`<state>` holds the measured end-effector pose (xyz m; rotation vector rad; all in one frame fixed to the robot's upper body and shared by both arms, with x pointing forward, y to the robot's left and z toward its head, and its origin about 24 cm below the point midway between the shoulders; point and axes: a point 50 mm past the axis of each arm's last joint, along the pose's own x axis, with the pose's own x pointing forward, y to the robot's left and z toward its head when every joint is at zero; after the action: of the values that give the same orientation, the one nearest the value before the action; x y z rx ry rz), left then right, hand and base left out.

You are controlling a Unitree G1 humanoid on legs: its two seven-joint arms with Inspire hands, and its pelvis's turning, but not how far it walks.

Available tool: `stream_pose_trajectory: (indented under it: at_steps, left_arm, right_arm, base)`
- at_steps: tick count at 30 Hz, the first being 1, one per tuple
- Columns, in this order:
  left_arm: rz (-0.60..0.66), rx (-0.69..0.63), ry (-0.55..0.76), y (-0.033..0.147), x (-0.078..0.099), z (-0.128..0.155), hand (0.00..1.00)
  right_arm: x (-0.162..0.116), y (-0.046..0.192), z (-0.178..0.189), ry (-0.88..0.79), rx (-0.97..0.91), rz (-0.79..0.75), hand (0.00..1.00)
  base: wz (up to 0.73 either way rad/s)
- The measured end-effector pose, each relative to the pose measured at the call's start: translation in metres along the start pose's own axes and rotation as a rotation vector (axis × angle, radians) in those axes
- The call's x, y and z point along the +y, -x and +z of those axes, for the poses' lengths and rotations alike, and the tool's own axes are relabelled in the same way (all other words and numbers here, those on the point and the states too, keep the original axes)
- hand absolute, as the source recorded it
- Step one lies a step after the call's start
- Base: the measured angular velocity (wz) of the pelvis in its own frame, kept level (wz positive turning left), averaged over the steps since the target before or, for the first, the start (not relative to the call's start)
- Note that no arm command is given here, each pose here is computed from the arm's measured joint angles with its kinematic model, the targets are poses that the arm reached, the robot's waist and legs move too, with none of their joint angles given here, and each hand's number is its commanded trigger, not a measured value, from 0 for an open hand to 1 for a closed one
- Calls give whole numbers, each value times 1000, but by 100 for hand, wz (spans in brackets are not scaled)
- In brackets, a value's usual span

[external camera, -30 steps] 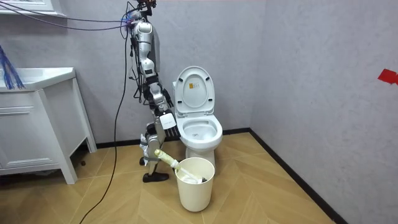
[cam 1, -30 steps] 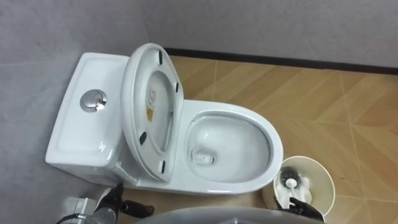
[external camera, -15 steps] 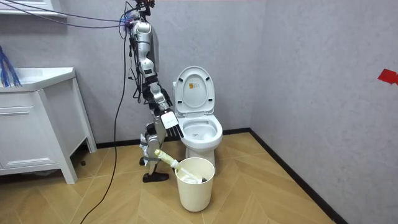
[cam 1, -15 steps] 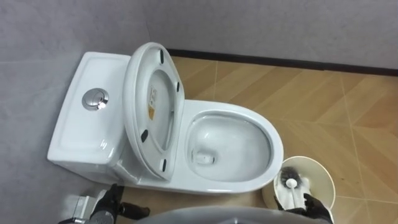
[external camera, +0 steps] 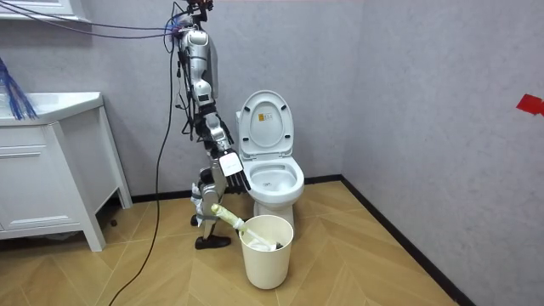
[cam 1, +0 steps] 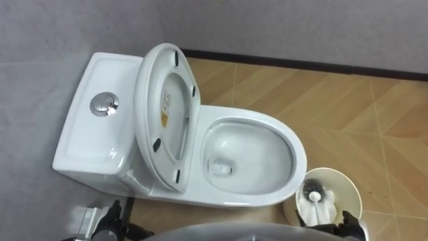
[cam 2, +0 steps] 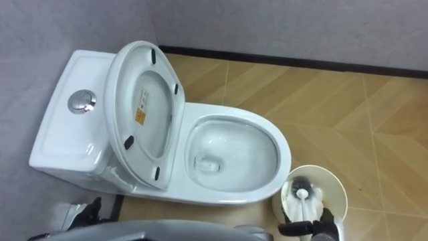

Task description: Brush toilet

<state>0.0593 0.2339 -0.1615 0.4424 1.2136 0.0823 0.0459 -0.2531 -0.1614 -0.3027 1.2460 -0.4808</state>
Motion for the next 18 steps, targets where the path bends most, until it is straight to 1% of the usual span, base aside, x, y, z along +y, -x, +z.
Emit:
stream_pose_trajectory:
  at_steps: [2,4,6,7,9,10,11,12,15,16,18]
  left_arm:
    - [-3,-15,-12,-1,0,6,0]
    - [-1,-52,-25,-4,1,20,0]
    - [7,-102,-22,-7,3,41,0]
    - [11,-114,-25,-8,4,45,0]
    - [12,-163,-59,-10,3,64,0]
    - [10,-169,-67,-10,3,67,0]
    - [12,-196,-71,-11,4,79,0]
    - [12,-198,-69,-11,4,80,0]
    - [43,-255,-68,-11,8,103,0]
    - [46,-264,-73,-11,7,106,0]
    - [46,-307,-81,-10,5,124,0]
  right_arm:
    - [0,-1,3,-13,-2,-10,0]
    - [2,-2,12,-32,-8,-6,0]
    - [5,-5,28,-42,-22,2,0]
    - [6,-5,33,-43,-31,3,0]
    - [9,-6,50,-48,-56,9,0]
    - [10,-6,54,-49,-61,11,0]
    - [12,-6,61,-46,-74,15,0]
    - [12,-6,66,-48,-82,16,0]
    - [13,-6,91,-85,-122,9,0]
    - [14,-6,95,-88,-131,9,0]
    - [12,-5,108,-108,-148,7,0]
  base:
    - [2]
    - [8]
    - [2]
    - [0]
    - [0]
    - [0]
    - [0]
    - [7]
    - [7]
    - [13]
    - [20]
